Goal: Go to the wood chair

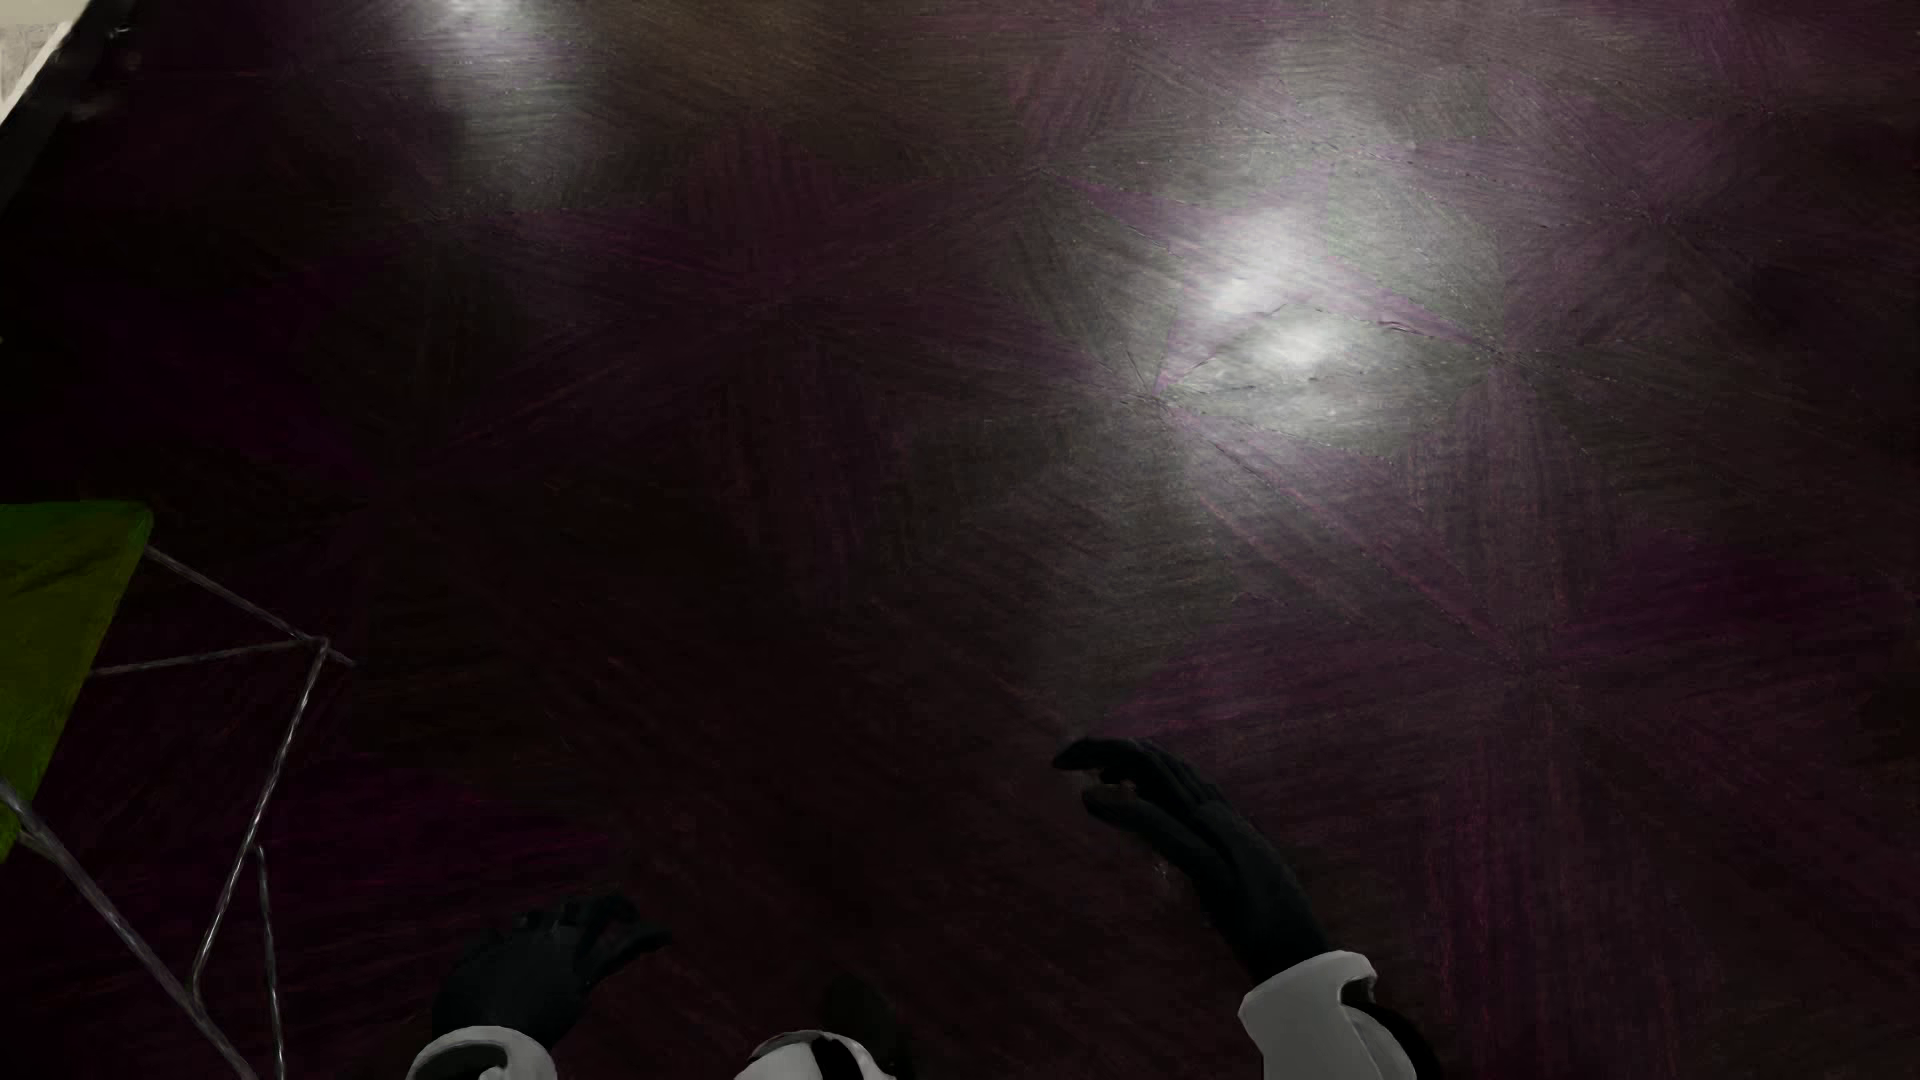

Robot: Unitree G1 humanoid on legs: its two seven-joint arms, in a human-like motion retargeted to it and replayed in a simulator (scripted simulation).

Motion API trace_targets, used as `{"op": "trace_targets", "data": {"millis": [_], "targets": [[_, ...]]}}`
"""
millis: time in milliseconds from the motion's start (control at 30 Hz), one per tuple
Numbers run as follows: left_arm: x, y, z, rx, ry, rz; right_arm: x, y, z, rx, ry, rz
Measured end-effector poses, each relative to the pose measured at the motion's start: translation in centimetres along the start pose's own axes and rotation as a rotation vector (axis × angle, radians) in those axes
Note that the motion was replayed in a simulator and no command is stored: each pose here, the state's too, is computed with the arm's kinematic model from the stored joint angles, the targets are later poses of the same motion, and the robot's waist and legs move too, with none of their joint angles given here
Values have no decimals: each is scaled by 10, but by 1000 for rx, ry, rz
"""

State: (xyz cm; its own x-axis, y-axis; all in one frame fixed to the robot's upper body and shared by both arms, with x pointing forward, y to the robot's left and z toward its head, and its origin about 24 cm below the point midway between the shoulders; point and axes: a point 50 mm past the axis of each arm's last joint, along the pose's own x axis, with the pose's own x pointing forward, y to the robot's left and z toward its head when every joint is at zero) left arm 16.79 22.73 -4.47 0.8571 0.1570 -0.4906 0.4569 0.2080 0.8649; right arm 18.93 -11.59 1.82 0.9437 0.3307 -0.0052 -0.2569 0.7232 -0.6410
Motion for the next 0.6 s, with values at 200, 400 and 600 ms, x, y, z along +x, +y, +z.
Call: {"op": "trace_targets", "data": {"millis": [200, 400, 600], "targets": [[-14, -16, -15, -118, 141, -7, -28, 15, -41, -158, 284, -31], [15, -15, 74, -199, -202, -98, -84, 10, -80, -67, 590, -46], [16, -53, 65, -217, -56, -212, -111, 15, -110, -30, 805, -65]]}}
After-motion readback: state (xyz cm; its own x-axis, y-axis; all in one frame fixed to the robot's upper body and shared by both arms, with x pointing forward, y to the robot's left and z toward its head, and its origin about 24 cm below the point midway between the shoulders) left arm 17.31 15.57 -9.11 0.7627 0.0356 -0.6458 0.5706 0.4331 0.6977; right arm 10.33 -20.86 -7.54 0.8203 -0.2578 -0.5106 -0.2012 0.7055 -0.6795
